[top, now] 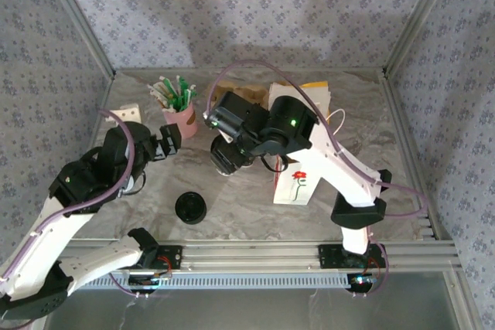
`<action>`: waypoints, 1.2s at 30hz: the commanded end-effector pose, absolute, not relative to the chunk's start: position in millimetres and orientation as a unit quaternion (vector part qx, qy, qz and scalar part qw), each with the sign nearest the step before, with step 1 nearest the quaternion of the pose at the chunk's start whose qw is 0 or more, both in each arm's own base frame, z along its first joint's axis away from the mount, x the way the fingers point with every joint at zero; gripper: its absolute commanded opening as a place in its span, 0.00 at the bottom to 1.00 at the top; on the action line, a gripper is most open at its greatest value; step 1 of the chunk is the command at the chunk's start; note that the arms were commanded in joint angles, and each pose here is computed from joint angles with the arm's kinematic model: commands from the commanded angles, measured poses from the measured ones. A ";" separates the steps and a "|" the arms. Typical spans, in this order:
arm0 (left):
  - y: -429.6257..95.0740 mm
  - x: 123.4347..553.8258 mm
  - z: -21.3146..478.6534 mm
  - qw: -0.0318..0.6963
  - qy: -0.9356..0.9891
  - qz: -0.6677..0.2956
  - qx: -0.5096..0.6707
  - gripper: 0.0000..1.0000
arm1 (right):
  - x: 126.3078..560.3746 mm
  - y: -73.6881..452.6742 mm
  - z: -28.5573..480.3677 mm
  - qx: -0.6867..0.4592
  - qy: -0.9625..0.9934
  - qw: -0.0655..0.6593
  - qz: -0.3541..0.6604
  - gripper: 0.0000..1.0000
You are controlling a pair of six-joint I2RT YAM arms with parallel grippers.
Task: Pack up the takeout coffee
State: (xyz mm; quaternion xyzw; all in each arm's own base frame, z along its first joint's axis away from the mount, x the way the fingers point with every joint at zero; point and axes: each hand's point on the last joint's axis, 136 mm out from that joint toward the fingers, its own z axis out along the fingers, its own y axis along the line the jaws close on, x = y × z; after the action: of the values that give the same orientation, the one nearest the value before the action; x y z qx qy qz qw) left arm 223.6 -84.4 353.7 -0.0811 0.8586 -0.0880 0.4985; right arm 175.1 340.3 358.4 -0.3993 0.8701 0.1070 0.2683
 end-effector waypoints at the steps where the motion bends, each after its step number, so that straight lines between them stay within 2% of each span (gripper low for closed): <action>1: -91.2 228.3 369.6 0.512 0.849 -0.106 -0.078 1.00 | 160.4 314.4 372.0 -0.407 0.868 0.266 0.104 0.69; 20: -108.5 237.3 368.1 0.497 0.857 -0.119 -0.071 1.00 | 121.3 243.4 390.0 -0.389 0.879 0.245 0.124 0.69; 36: -122.3 245.3 365.1 0.485 0.863 -0.125 -0.064 1.00 | 122.2 172.7 400.9 -0.317 0.899 0.271 0.136 0.68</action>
State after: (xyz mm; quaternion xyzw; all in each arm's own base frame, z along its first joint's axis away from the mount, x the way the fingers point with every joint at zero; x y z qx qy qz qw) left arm 243.1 -118.6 350.9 -0.0584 0.8719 -0.1057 0.4745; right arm 137.0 216.9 427.1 -0.3183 0.8675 0.1929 0.3300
